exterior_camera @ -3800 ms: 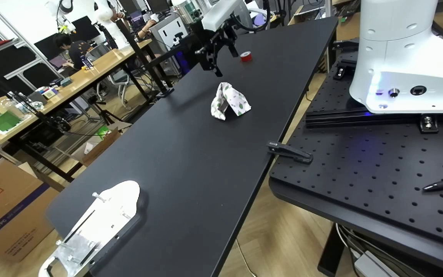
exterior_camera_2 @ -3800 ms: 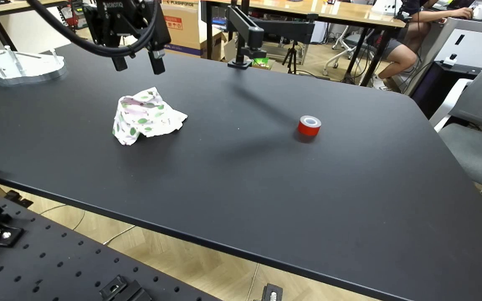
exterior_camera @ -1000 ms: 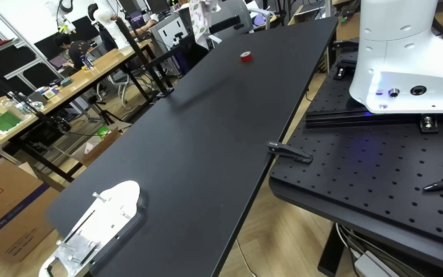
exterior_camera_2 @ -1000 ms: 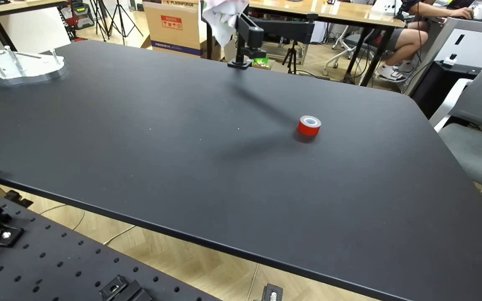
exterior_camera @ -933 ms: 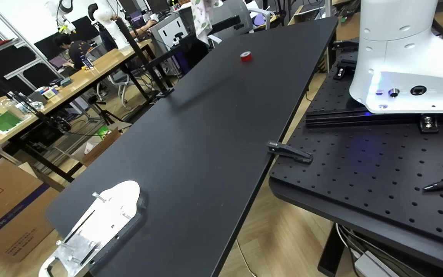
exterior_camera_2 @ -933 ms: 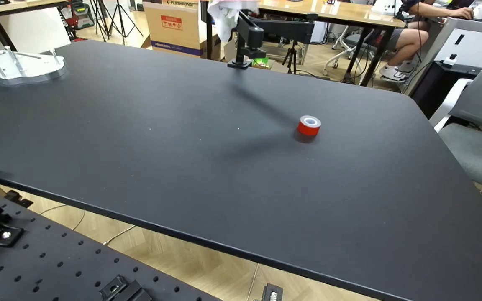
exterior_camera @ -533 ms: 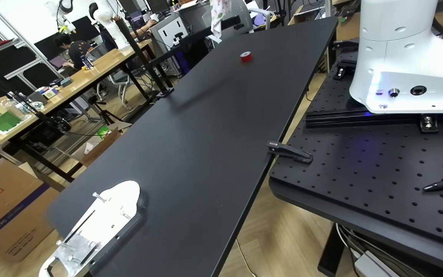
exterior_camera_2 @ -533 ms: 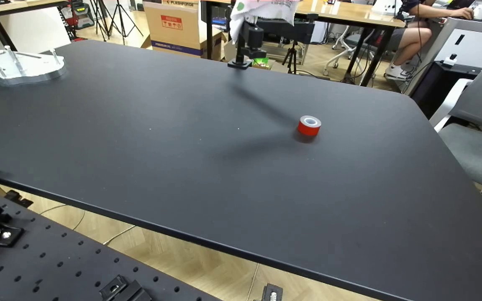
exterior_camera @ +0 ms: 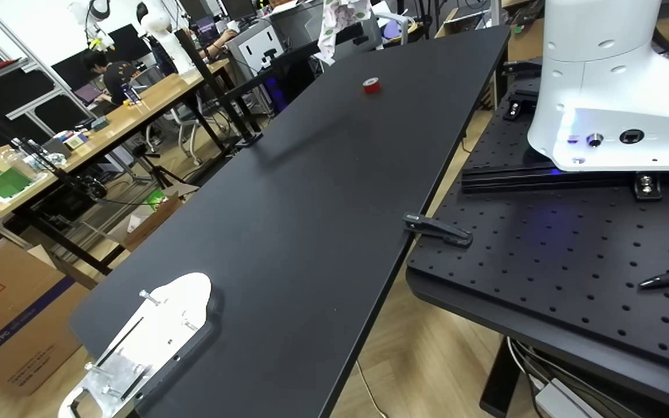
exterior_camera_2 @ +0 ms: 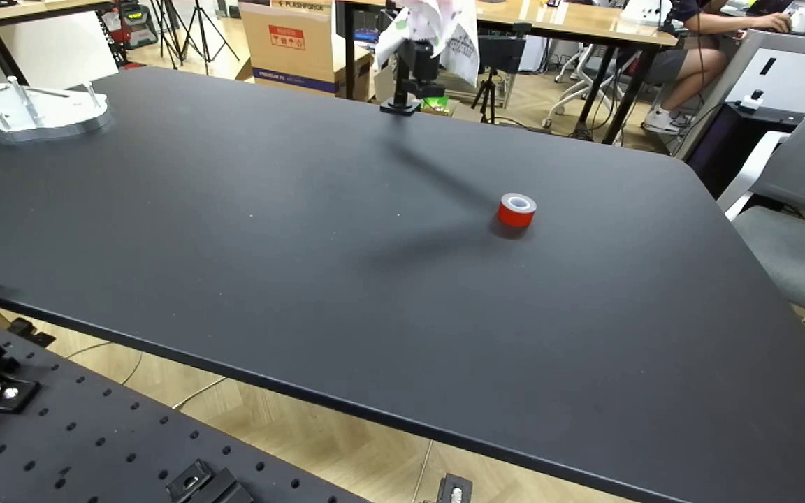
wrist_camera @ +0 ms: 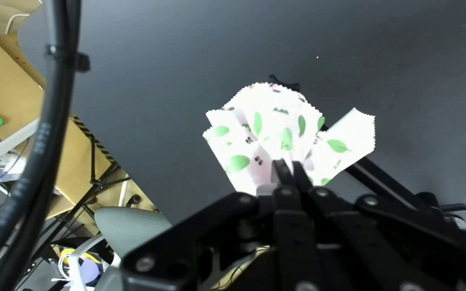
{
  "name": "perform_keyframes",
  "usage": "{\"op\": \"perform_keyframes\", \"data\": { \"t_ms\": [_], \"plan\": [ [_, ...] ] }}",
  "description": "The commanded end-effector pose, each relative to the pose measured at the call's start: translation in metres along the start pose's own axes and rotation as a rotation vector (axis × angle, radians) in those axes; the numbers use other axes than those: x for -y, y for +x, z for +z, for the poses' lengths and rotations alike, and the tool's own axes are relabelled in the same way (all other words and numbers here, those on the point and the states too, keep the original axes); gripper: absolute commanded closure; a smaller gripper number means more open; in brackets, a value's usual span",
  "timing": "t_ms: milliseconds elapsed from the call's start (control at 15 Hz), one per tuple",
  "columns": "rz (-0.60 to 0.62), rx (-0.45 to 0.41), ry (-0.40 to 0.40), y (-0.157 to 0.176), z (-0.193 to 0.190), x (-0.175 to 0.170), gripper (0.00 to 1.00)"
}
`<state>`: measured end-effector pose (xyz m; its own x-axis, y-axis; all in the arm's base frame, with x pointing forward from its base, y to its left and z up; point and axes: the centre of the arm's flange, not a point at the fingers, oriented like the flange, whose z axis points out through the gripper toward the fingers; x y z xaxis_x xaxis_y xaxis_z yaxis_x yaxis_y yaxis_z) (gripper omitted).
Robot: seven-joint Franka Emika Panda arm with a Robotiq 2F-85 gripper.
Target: Hang the cloth
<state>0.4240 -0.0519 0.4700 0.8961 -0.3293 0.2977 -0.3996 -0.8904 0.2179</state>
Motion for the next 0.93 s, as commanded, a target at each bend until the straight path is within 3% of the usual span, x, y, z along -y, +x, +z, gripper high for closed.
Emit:
{"op": "perform_keyframes", "data": {
  "t_ms": [0,867],
  "plan": [
    [-0.023,0.023,0.015,-0.006,0.002,0.013,0.99],
    [-0.047,0.159,0.021,-0.018,0.063,0.030,0.99]
  ]
}}
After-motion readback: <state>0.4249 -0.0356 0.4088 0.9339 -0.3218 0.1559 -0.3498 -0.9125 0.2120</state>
